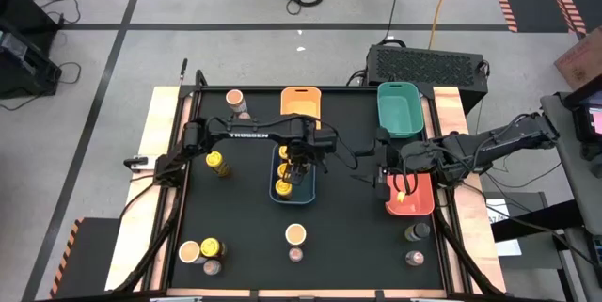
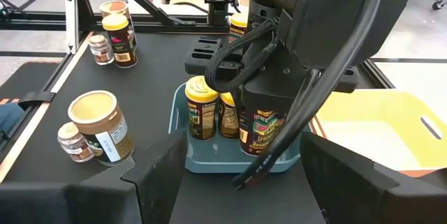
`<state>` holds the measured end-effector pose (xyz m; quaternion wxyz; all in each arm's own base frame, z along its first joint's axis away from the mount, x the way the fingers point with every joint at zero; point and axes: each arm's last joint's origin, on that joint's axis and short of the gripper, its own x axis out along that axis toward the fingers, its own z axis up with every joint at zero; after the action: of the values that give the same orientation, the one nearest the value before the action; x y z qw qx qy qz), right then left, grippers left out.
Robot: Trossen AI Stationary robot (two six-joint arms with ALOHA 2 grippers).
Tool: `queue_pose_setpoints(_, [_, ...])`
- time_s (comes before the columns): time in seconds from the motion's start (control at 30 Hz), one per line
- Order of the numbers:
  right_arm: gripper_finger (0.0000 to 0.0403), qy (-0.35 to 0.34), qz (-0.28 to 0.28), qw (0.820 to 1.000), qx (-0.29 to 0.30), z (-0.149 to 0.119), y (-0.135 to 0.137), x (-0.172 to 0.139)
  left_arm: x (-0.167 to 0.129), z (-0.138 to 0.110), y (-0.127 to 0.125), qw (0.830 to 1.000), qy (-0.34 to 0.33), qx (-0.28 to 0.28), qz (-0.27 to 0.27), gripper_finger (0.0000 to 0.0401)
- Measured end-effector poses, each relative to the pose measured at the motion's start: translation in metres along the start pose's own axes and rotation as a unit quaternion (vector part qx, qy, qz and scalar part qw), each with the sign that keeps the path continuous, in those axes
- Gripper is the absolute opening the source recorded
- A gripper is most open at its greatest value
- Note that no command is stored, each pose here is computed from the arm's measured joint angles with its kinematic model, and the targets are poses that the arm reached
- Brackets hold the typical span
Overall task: Sort spices by type
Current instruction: Put the yellow seasoning bottle into the dark blue bin
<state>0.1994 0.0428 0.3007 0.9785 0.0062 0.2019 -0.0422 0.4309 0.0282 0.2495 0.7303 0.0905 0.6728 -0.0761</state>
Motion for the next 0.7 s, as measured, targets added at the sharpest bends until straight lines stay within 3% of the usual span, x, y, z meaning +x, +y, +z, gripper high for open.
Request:
queue_pose_setpoints(0.27, [0.0272, 0.002, 0.000, 1.000, -0.001, 0.000, 0.000, 0.000, 0.017, 0.004, 0.003, 1.000, 0.018, 0.000, -0.005, 0.0238])
queue_pose_setpoints(0.47, [0.0272, 0.002, 0.000, 1.000, -0.001, 0.000, 0.000, 0.000, 0.019, 0.005, 0.003, 1.000, 0.017, 0.000, -0.004, 0.0281])
queue_pose_setpoints(0.7, [0.0272, 0.002, 0.000, 1.000, -0.001, 0.000, 0.000, 0.000, 0.019, 0.005, 0.003, 1.000, 0.017, 0.000, -0.004, 0.0290])
